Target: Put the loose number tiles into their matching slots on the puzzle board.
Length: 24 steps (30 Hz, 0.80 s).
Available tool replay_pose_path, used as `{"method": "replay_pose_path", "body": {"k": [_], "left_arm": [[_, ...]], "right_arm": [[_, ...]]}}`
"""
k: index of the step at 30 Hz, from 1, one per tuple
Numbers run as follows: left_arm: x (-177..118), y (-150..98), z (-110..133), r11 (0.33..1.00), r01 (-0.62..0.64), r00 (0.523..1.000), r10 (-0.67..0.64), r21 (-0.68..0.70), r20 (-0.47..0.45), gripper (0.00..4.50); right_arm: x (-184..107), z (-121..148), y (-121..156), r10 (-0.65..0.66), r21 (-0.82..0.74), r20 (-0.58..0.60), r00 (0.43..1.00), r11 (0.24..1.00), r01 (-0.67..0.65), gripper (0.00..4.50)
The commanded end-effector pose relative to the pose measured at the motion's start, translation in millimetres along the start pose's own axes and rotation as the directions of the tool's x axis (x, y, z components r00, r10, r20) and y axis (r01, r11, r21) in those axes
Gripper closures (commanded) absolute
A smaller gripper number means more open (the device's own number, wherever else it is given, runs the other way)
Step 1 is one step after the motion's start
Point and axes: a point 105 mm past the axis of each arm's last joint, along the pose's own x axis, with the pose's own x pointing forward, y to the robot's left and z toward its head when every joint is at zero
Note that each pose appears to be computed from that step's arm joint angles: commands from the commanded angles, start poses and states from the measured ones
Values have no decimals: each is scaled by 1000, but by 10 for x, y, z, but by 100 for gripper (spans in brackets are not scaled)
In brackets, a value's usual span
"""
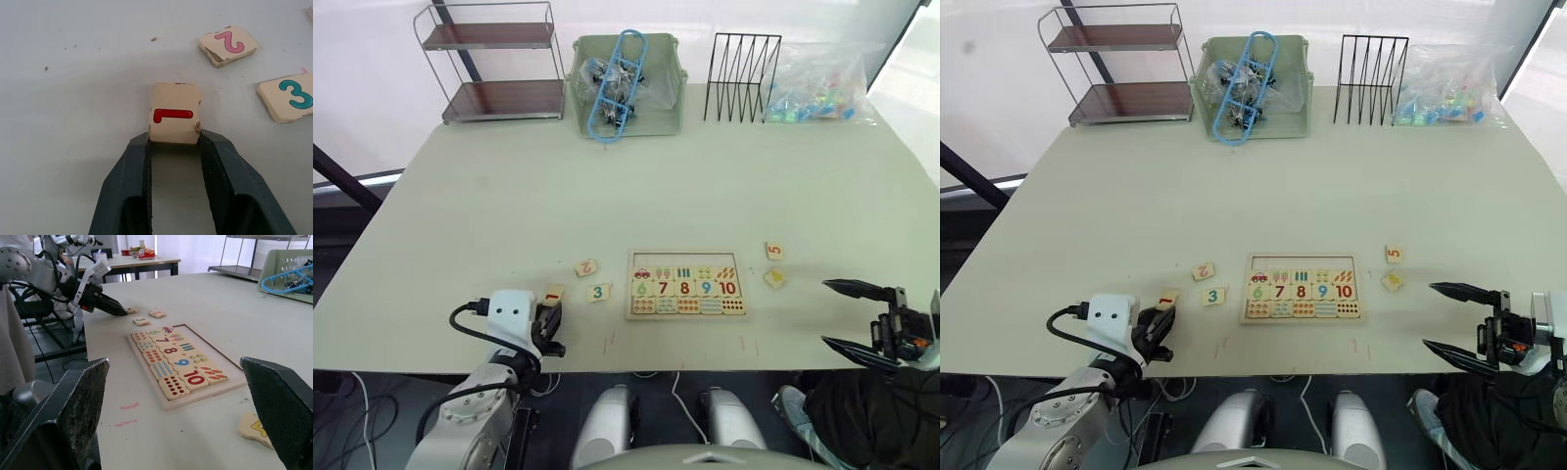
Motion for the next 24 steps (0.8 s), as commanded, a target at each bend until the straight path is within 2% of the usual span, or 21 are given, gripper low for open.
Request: {"method": "replay_pose_path", "body": {"k": [1, 6, 13, 20, 24], "left_arm": [[18, 5, 4, 995, 80, 997, -79, 61, -16, 359], [38, 120, 260, 965, 176, 982, -187, 195, 39, 359], [89, 337, 633, 870, 316, 936, -350, 378, 23, 359], [158, 294, 1023, 694, 519, 816, -576, 499, -49, 359], [239, 265, 1120, 589, 586, 756, -644, 557, -115, 359]], "right_arm": [[51, 98, -14, 7, -41, 19, 1000, 999, -6, 0], [112, 103, -11, 6, -43, 32, 999, 999, -4, 0], [152, 83, -11, -3, -42, 49, 999, 999, 5, 0], [146, 86, 4, -28, -50, 67, 997, 998, 31, 0], [140, 92, 10, -47, -60, 73, 996, 997, 51, 0]]}}
